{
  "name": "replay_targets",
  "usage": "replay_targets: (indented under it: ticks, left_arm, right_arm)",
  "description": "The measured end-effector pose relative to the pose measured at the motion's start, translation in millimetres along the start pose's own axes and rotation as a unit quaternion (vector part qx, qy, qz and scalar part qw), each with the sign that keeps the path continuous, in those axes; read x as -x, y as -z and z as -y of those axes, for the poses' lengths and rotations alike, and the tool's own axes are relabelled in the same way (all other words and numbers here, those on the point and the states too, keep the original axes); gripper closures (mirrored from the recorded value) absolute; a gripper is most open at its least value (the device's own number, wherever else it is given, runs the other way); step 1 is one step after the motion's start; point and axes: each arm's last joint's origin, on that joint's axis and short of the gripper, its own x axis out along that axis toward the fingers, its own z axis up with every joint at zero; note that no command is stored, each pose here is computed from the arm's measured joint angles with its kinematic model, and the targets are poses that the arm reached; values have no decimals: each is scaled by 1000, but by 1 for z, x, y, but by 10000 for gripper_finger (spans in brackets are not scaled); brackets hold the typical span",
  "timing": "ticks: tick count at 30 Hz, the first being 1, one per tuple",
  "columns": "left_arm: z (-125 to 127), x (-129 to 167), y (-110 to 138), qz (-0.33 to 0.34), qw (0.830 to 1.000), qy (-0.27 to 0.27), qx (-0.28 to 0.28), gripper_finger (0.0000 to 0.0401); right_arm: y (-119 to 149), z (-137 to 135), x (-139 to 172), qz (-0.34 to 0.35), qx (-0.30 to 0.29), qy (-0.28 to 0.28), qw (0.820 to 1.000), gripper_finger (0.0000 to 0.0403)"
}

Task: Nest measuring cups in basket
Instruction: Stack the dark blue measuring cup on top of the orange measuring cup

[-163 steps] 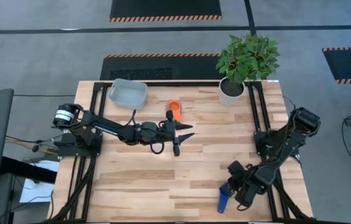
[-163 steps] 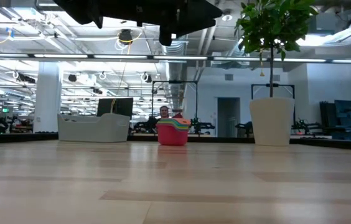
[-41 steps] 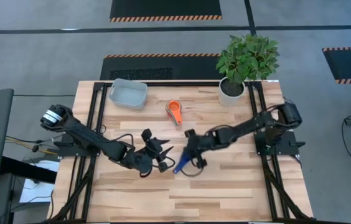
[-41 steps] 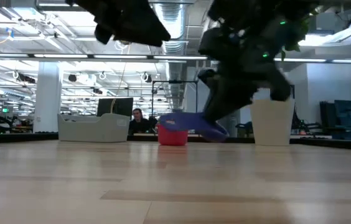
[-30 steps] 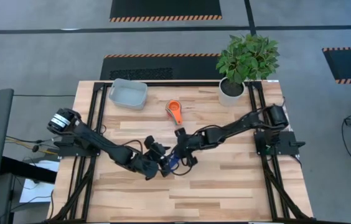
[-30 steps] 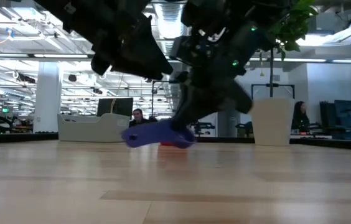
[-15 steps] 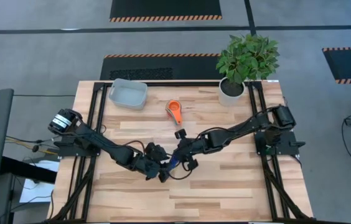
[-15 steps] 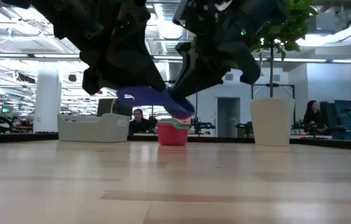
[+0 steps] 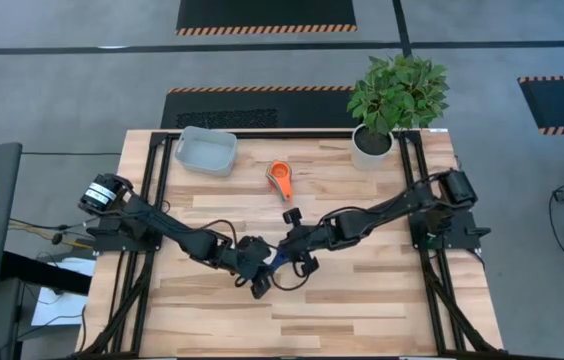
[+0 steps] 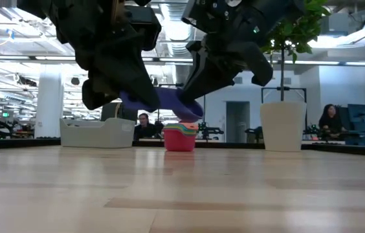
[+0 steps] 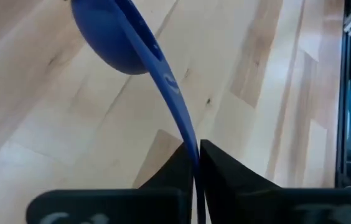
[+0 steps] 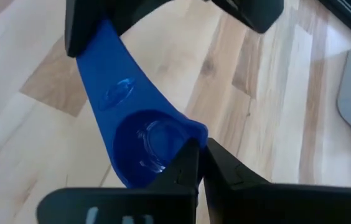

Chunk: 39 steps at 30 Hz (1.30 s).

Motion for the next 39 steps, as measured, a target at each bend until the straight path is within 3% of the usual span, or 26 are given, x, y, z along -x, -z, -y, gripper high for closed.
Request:
replay_targets:
  ticks: [5, 12, 16, 20, 25, 29, 39]
  left_arm:
    - [-3, 0, -3, 46, 998, -43, -10, 399]
    - [-11, 0, -17, 139, 985, -103, 1, 401]
    - [-29, -3, -35, 216, 967, -119, 65, 401]
    - [-53, -10, -45, 278, 944, -116, 135, 401]
    - [-83, -12, -54, 359, 903, -65, 226, 401]
    - [-99, -5, -61, 401, 879, -19, 256, 401]
    - [-133, -17, -71, 370, 872, -1, 320, 401]
  right_arm:
    - [-1, -6, 3, -20, -18, 43, 999, 353]
    - [-1, -12, 37, -88, -31, 206, 974, 242]
    - [2, -6, 63, -72, -122, 254, 957, 169]
    - [20, 1, 86, -90, -191, 294, 932, 124]
    - [45, 1, 108, -85, -223, 326, 915, 112]
    - [59, 5, 122, -69, -248, 330, 908, 112]
    - [65, 11, 140, -41, -272, 332, 902, 112]
